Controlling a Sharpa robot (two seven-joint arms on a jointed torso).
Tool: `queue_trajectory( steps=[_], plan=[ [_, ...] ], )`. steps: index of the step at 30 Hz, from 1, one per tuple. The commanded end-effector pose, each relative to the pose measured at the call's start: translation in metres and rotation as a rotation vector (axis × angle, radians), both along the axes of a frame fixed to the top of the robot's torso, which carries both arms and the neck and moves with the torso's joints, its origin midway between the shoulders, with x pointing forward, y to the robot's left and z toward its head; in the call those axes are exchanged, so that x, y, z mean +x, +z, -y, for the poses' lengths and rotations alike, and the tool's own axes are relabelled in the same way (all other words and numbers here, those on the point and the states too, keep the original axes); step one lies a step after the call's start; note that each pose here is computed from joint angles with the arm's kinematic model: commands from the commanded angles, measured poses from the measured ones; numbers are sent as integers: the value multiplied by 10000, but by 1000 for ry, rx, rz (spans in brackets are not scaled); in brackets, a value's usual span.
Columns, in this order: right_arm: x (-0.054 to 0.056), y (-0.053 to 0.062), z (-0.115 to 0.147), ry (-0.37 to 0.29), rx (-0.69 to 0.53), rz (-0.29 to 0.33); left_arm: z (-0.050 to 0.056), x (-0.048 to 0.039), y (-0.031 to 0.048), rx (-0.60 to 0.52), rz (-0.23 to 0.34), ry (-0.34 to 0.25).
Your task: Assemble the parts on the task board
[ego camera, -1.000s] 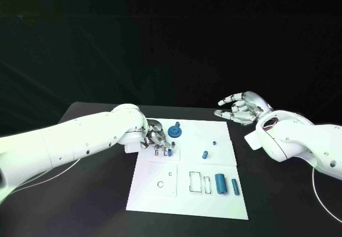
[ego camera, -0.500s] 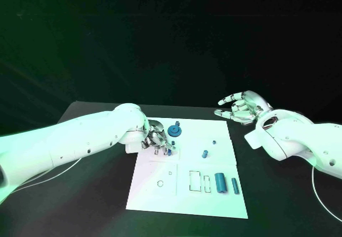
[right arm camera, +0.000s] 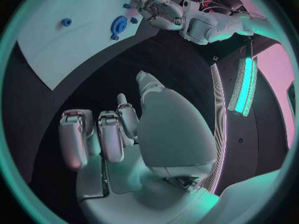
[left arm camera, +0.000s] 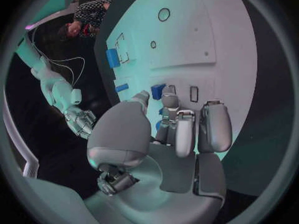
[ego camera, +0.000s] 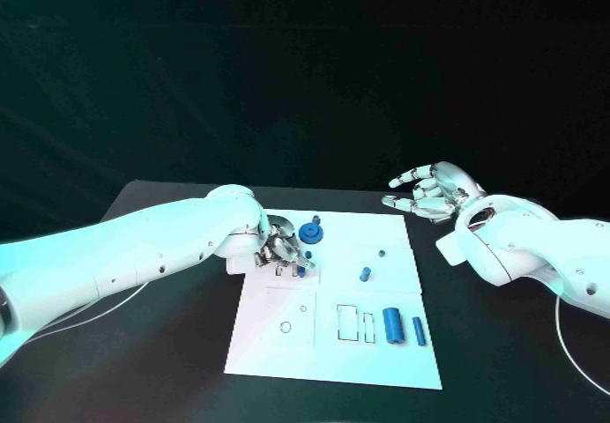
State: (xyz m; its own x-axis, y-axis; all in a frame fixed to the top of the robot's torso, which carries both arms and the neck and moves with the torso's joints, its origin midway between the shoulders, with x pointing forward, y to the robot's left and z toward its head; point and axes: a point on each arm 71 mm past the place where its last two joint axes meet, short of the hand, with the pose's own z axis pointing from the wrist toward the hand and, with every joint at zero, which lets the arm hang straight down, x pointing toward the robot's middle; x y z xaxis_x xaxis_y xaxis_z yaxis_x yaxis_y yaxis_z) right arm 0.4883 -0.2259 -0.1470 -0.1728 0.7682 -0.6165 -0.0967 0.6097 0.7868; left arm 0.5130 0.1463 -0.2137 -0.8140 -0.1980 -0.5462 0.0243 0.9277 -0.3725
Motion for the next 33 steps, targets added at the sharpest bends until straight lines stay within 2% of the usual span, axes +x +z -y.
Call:
queue_trajectory(
  steps=[1,22,33],
  plan=[
    [0,-3,-15,15,-12,-4,24,-4,5,-7,-12,-5],
    [9,-12,-21,16,-16,-11,34,-18,-7,-13,-35,-16],
    [12,-12,-17,17,-17,-9,-38,-22,27,-79,-29,47]
  ],
)
